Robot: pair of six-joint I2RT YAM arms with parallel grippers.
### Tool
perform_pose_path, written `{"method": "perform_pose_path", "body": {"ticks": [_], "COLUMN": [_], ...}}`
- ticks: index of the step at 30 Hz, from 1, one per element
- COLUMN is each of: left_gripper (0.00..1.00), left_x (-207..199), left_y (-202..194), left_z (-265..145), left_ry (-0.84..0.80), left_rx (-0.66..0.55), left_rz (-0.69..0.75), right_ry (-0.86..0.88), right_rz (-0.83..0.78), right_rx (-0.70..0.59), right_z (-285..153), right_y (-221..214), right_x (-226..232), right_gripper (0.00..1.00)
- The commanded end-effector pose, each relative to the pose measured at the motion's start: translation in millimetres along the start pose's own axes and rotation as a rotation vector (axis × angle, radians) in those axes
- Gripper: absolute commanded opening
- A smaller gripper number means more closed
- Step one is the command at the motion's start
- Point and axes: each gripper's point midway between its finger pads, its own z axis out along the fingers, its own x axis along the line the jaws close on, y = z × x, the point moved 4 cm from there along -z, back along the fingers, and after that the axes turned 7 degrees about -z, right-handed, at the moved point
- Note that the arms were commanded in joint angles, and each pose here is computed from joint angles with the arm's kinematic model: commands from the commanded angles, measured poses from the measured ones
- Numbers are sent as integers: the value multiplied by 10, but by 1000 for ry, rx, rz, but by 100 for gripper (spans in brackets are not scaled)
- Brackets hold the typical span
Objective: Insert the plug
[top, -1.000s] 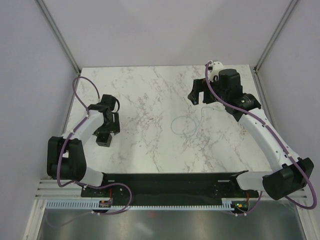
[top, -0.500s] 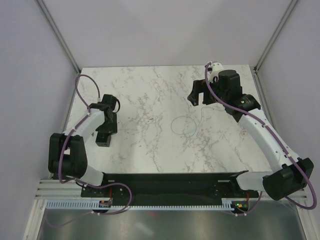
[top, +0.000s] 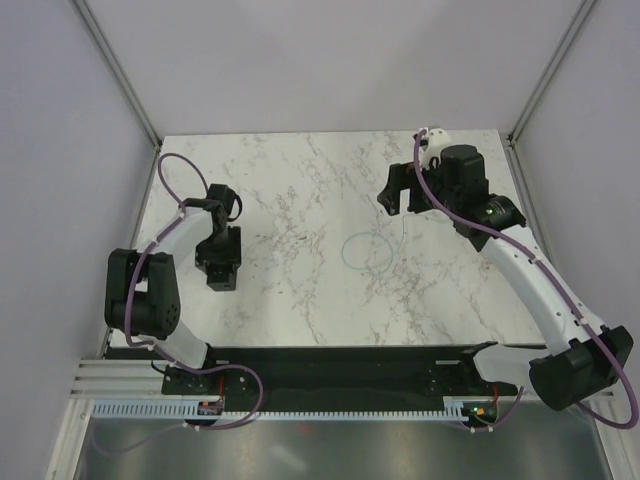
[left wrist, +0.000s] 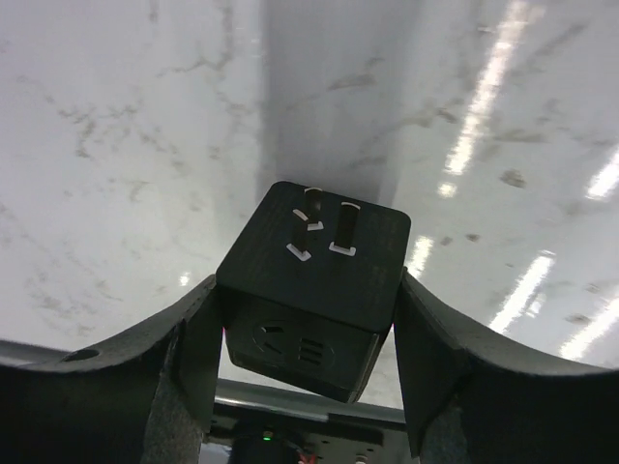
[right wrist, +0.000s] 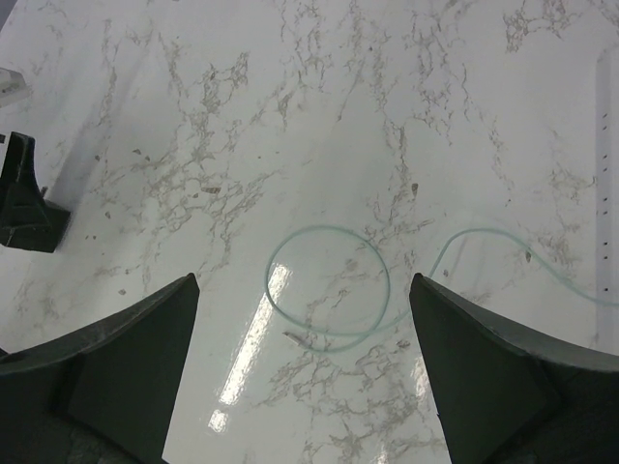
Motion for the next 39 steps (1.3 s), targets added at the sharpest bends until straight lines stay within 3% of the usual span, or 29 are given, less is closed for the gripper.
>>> {"method": "perform_pose_path", "body": {"ticks": [1, 3, 4, 7, 12, 16, 19, 24, 29, 39], "left_gripper": [28, 24, 13, 2, 2, 2, 2, 2, 2, 2], "left_x": [-424, -554, -627, -809, -1061, -1330, -1440, -1444, -1503, -1450], "left_y": [116, 137, 138, 158, 223, 139, 94, 91, 11, -109], "left_z": [-399, -528, -593, -756, -1027, -1099, -1122, -1117, -1160, -1208], "left_ry": [-317, -398, -457, -597, -788, -964, -1056, -1071, -1189, -1180], "left_rx": [-49, -58, -49, -21, 79, 358, 447, 445, 573, 606], "left_rz": [-69, -94, -106, -139, -186, -232, -191, -169, -160, -190], "right_ry": [-24, -27, -51, -34, 52, 105, 93, 111, 60, -125], "right_rz": [-26, -69, -85, -159, -344, -595, -745, -927, -1044, -1333], "right_rx": [-24, -15, -16, -30, -104, -136, -116, -89, -163, -38], "right_z": [38, 79, 106, 152, 186, 206, 262, 301, 315, 702], "right_y": [16, -24, -42, -62, -150, -335, -542, -867, -1102, -1399], "right_x": [-12, 46, 40, 191, 617, 1034, 1266, 1712, 2069, 2167], "right_gripper": [98, 98, 98, 98, 98, 98, 98, 98, 98, 98]}}
